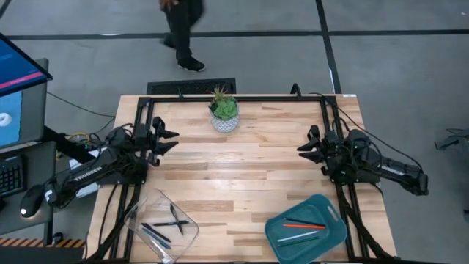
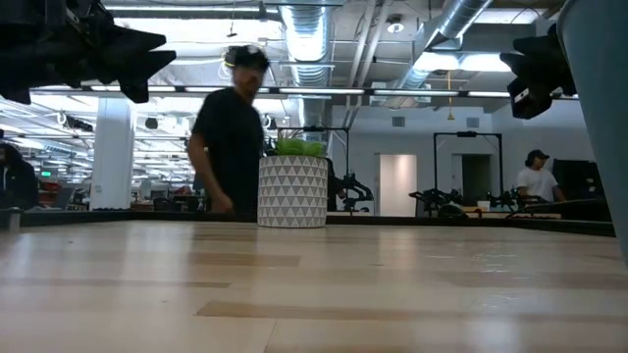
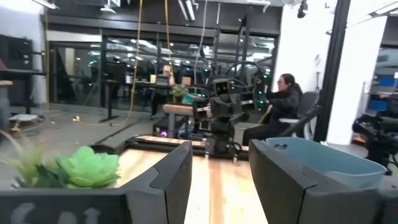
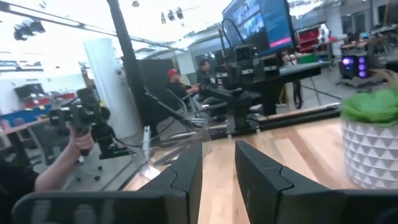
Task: Sort pens & pencils
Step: Return to Home Position
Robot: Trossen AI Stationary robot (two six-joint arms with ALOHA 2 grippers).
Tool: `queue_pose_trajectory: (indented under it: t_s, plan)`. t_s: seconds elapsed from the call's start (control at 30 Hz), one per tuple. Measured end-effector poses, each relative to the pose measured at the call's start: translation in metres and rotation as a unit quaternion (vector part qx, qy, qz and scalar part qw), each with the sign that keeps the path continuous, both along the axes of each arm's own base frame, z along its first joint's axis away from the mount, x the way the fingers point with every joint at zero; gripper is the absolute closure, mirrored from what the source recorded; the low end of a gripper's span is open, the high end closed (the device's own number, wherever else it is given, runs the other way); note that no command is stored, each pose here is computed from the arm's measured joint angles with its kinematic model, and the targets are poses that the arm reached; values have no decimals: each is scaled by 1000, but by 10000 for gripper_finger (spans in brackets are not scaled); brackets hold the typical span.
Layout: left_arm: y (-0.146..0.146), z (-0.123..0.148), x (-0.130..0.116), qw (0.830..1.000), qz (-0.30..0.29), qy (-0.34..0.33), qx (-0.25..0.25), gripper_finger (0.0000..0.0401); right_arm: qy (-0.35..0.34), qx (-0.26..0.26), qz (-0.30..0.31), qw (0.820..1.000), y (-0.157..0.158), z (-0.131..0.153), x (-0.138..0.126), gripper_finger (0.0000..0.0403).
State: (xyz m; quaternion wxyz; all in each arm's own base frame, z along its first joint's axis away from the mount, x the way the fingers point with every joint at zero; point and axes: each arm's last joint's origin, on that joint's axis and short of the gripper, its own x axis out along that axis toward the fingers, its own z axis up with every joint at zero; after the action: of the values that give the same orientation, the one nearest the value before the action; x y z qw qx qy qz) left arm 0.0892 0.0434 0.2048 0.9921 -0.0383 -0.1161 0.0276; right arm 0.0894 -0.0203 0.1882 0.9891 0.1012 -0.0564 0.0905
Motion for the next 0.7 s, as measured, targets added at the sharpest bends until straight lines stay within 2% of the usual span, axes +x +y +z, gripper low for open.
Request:
queue_pose_trajectory:
  t_s: [0.2,0.5,0.7]
  plan:
    - [-6,-16,7,1000,-12,17,-17,252,8,10,15,1000,1,-9,5,284]
    - [-24,-16,15,998,-58,12,7,252,-13,-3,20,1000,2,-5,5,284]
    - [-31,-26,22,998,-28,63,-9,252,-14,-14,17,1000,2,-6,5,284]
